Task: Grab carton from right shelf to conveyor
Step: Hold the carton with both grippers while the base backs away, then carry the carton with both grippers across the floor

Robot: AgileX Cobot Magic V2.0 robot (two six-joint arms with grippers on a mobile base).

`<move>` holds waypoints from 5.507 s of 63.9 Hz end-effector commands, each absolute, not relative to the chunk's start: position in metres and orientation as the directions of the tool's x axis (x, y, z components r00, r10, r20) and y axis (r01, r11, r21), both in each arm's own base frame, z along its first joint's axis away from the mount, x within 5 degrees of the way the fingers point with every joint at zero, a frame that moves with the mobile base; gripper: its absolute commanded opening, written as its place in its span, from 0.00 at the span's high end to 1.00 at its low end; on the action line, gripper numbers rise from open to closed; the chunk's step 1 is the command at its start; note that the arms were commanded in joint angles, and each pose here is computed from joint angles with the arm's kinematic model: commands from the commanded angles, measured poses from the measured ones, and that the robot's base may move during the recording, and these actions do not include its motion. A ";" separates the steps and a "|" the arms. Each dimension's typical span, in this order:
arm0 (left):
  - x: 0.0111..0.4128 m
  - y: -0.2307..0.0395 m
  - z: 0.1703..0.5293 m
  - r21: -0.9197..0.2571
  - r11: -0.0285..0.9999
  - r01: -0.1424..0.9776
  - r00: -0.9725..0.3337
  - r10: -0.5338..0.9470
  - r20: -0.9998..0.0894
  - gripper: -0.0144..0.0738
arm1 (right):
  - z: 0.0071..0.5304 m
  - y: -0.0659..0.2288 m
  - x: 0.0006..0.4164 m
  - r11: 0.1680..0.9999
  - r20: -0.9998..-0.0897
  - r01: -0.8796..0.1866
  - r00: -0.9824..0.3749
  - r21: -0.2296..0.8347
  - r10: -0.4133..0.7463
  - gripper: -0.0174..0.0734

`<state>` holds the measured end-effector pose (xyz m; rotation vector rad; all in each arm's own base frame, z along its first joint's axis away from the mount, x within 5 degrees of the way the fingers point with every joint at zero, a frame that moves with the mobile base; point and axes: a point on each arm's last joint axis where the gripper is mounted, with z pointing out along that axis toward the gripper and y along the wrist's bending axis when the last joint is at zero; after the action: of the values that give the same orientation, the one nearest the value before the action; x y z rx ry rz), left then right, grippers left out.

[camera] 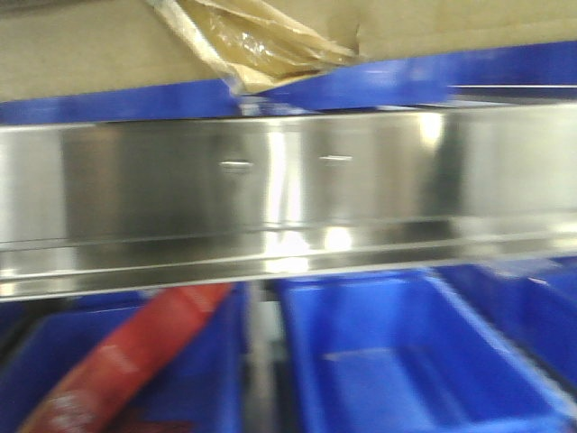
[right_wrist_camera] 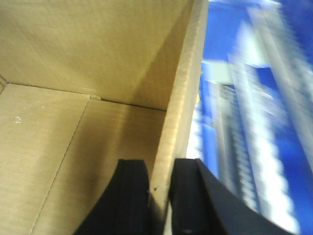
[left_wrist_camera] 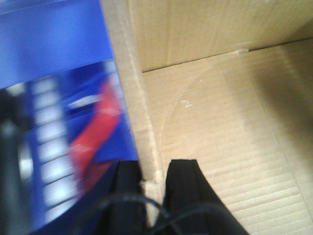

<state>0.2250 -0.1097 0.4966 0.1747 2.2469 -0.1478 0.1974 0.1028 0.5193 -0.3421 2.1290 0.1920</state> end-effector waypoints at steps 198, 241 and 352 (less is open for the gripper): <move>0.220 -0.114 0.503 -0.085 0.971 0.223 -0.589 0.064 -0.805 0.85 | 0.528 0.104 0.195 0.937 -0.879 -0.348 -0.454 0.023 -0.147 0.89; 0.220 -0.114 0.503 -0.085 0.971 0.223 -0.589 0.064 -0.805 0.85 | 0.528 0.104 0.195 0.937 -0.879 -0.348 -0.454 0.023 -0.147 0.89; 0.224 -0.104 0.506 0.017 0.987 0.159 -0.547 0.102 -0.831 0.85 | 0.535 0.107 0.199 0.932 -0.916 -0.362 -0.383 0.030 -0.119 0.89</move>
<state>0.2266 -0.1047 0.4992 0.1634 2.2139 -0.0775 0.2013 0.1058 0.5259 -0.3404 2.0380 0.2224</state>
